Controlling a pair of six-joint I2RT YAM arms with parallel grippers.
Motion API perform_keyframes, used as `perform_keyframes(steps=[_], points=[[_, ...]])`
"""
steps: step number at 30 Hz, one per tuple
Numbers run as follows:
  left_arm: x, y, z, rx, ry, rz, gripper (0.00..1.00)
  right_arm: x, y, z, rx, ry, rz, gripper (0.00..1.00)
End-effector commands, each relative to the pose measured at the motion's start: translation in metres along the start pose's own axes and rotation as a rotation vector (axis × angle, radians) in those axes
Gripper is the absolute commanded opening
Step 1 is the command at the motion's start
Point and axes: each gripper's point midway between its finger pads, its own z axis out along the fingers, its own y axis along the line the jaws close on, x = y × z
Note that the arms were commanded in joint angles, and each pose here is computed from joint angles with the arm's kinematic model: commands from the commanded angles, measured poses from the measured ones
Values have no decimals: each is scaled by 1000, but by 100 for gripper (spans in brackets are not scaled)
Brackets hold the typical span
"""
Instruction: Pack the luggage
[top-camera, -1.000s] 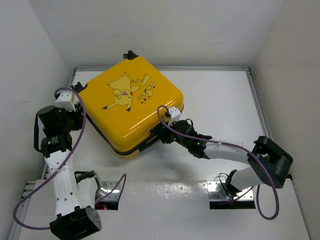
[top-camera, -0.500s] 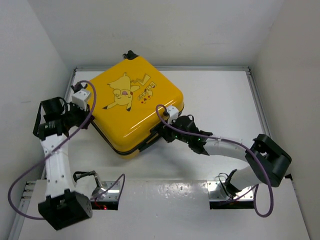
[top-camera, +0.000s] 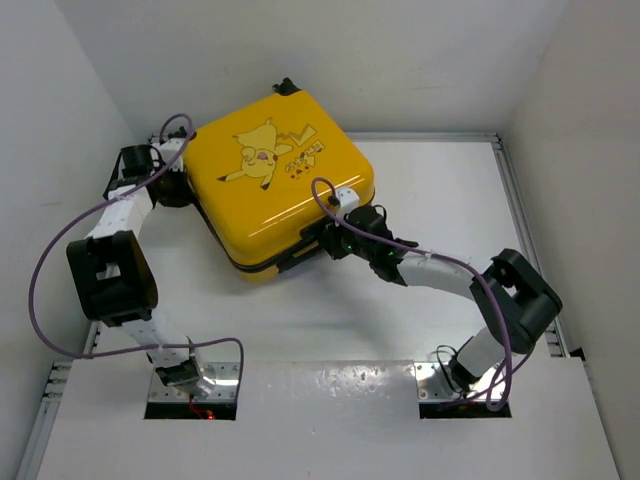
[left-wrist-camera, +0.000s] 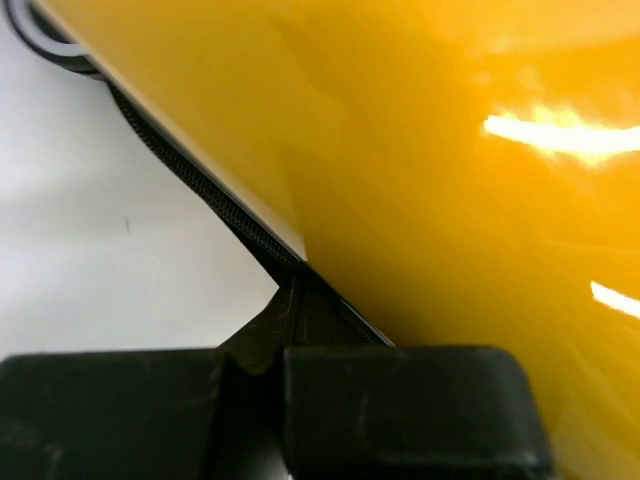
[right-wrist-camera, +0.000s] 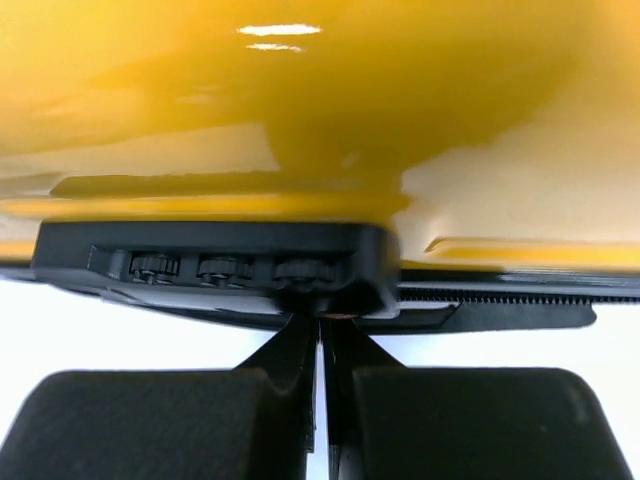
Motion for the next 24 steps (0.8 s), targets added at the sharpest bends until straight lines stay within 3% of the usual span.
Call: perform_keyframes(steps=[1,3,4,6,8,9,13,21,24], points=[[-80,-44,-14,151,-258,107,0,-50,24,5,-69,-149,-17,0],[-91,-63,-39,210,-326,191,6,-52,21,5,-63,-156,-18,0],[-81,-79,-48,258,-320,229,18,-52,16,5,-52,-154,-19,0],[-82,-114,-97,306,-392,425,30,-52,7,5,-32,-153,-19,0],[-47,-157,-118,393,-321,540,41,-51,-6,5,0,-148,-13,0],[-42,-182,-143,404,-361,669,45,-46,-15,5,20,-130,-3,0],[5,-221,-175,453,-351,792,63,-45,-41,-2,79,-111,23,0],[78,-263,-149,601,-166,979,67,-33,-51,-15,99,-61,31,0],[80,-286,-129,587,-165,940,58,-35,-51,-10,96,-64,38,0]])
